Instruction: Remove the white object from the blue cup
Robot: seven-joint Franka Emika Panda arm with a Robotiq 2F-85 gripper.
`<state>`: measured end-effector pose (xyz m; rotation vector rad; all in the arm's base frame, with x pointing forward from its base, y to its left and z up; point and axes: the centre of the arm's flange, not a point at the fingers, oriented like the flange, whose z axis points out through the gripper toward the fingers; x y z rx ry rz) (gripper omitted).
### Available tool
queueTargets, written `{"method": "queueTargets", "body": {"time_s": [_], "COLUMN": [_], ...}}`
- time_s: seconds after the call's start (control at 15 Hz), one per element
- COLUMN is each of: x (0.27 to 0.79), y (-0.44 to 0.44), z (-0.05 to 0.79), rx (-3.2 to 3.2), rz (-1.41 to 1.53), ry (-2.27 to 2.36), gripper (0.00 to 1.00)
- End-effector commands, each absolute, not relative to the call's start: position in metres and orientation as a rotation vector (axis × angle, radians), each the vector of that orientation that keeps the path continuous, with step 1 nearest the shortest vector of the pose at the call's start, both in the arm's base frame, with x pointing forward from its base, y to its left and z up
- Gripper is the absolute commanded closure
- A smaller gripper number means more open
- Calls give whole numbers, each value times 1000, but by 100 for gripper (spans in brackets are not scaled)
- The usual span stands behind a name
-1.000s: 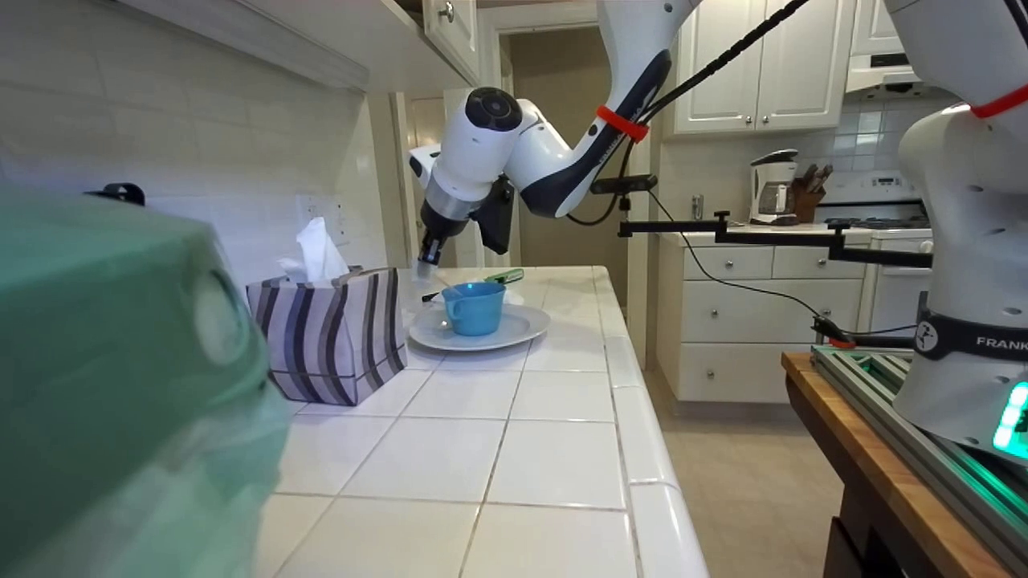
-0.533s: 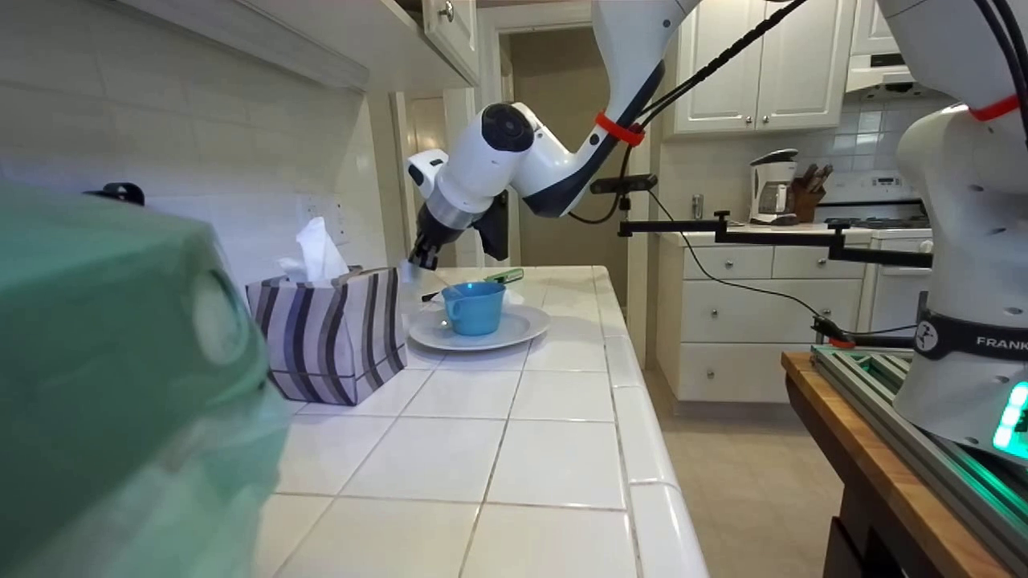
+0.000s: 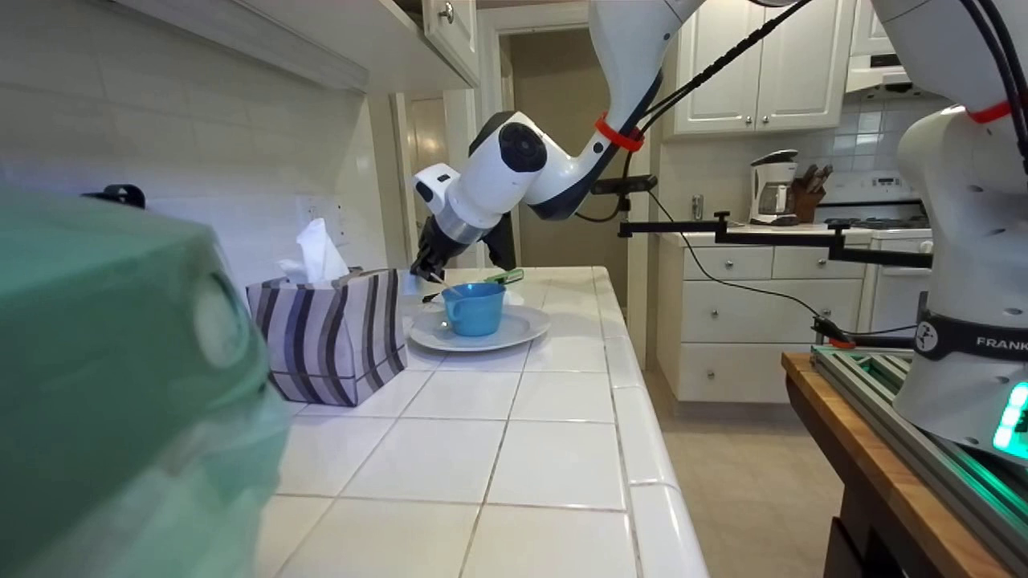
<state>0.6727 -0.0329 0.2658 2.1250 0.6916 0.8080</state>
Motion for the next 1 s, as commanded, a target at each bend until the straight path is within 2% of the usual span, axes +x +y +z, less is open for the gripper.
{"method": "queueTargets", "body": {"time_s": [0.0, 0.93], "x": [670, 659], "y": [-38, -42], "z": [256, 241], "rx": [2113, 2092], "rz": [843, 831], "ry": [739, 843], "gripper": [100, 100]}}
